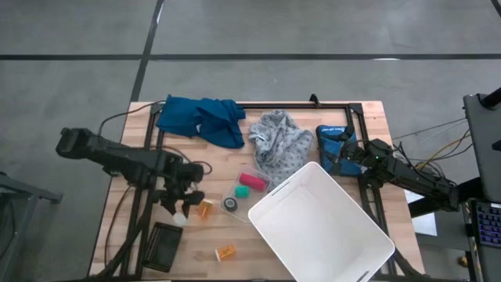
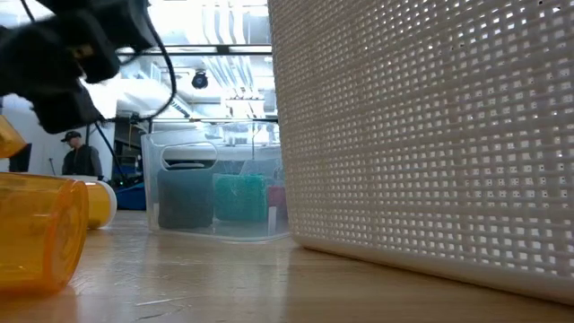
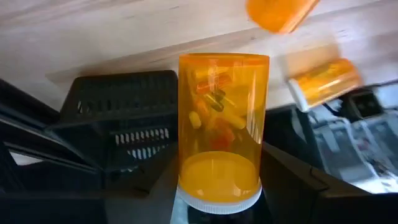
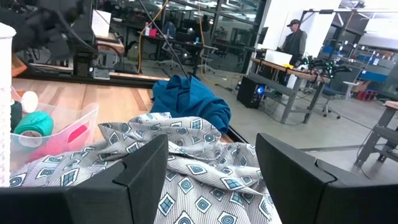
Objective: Pick & Place Medicine items
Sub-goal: Put the top left orange medicine bottle into the black bin
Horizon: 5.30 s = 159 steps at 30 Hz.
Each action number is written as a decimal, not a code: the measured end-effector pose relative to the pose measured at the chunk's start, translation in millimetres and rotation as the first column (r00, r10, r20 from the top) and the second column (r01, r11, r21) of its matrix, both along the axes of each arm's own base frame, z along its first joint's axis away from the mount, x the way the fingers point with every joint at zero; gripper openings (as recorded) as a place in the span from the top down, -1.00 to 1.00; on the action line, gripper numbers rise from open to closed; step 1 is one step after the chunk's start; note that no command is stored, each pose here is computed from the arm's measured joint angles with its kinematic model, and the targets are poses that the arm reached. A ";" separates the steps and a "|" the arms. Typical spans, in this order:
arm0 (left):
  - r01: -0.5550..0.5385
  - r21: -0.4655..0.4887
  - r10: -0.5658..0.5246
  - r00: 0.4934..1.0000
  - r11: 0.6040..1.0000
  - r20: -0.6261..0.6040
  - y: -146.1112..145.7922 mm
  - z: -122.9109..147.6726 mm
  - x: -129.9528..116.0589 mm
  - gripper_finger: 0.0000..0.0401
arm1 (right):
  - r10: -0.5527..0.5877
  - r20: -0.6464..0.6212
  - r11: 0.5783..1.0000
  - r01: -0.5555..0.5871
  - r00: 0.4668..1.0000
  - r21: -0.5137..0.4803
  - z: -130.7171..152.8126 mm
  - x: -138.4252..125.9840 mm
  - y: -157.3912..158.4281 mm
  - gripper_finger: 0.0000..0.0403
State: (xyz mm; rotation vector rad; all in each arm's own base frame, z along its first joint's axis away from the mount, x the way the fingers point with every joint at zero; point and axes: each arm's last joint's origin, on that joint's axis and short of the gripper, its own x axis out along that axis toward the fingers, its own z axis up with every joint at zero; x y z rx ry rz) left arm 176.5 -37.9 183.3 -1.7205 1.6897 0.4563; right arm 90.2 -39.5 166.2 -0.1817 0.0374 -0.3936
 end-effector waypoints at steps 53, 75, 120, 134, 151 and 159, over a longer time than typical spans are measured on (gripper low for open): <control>-0.334 -0.367 0.315 0.942 0.868 -0.114 40.2 -92.6 -53.1 -0.28 | 0.000 -0.001 1.000 0.000 1.000 -0.001 0.0 0.0 0.0 -0.19; -0.282 -0.387 0.297 0.955 0.878 -0.021 43.8 -78.9 -38.2 -0.32 | 0.000 0.000 1.000 0.000 1.000 0.000 -0.1 0.0 0.0 -0.19; -0.161 0.630 0.271 0.959 0.760 -0.081 -4.0 53.5 -10.2 -0.46 | 0.000 -0.001 1.000 0.000 1.000 0.001 -0.2 0.0 0.0 -0.19; -0.109 0.726 0.243 0.966 0.679 -0.083 -35.4 40.8 4.7 -0.64 | 0.000 0.000 1.000 0.000 1.000 0.000 0.0 0.0 0.0 -0.19; -0.142 0.662 0.266 0.960 0.736 -0.090 -40.9 30.8 11.6 -0.64 | 0.000 0.000 1.000 0.000 1.000 0.001 0.0 0.0 0.0 -0.19; -0.121 0.603 0.251 0.958 0.788 -0.136 -43.9 16.6 10.5 -0.64 | 0.000 0.000 1.000 0.000 1.000 0.000 0.0 0.0 0.0 -0.19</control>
